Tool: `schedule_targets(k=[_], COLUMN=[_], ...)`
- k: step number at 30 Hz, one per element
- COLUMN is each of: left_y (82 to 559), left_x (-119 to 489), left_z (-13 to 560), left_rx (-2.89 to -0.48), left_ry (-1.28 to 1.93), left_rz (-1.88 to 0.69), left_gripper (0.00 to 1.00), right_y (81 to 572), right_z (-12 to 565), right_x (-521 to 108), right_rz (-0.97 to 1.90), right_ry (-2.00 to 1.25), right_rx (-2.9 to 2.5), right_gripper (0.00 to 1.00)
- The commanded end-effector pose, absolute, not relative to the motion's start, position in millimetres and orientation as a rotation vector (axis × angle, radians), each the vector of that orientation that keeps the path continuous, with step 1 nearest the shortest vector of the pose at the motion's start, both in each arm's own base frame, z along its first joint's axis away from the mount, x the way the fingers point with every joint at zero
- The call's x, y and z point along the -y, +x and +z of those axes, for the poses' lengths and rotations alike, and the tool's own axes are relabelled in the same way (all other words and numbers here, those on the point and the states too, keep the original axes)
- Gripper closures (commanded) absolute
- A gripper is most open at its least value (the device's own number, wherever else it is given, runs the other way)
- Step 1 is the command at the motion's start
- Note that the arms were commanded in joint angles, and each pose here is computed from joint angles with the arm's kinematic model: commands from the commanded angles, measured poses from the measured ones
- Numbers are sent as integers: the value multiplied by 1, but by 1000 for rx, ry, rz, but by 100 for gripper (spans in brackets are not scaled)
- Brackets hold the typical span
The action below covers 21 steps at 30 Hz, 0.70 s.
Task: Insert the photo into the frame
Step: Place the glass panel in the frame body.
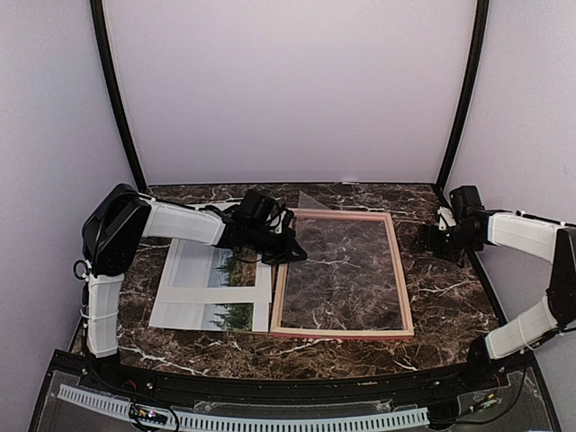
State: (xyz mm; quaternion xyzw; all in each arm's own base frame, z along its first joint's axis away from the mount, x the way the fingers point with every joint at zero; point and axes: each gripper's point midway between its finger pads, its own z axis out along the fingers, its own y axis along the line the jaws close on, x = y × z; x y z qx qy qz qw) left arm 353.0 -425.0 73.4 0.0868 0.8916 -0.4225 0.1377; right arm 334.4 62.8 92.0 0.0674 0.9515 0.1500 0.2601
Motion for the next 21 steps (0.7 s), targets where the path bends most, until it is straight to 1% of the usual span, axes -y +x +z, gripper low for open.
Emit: schedule_targets(k=[1, 8, 16, 21], left_y=[353, 350, 345, 344], left_x=[430, 432, 437, 437], left_z=[100, 101, 103, 104], left_rx=[-2524, -2526, -2529, -2533], left_ry=[292, 286, 285, 283], left_rz=[-1250, -1269, -1289, -1291], left_gripper=[100, 100, 90, 82], right_y=[337, 340, 348, 354], right_z=[91, 94, 96, 98], right_x=[-66, -75, -108, -136], right_rz=[414, 435, 494, 530], right_ry=[169, 143, 61, -14], right_rx=[-2561, -2552, -2544, -2541], right_gripper=[17, 17, 17, 17])
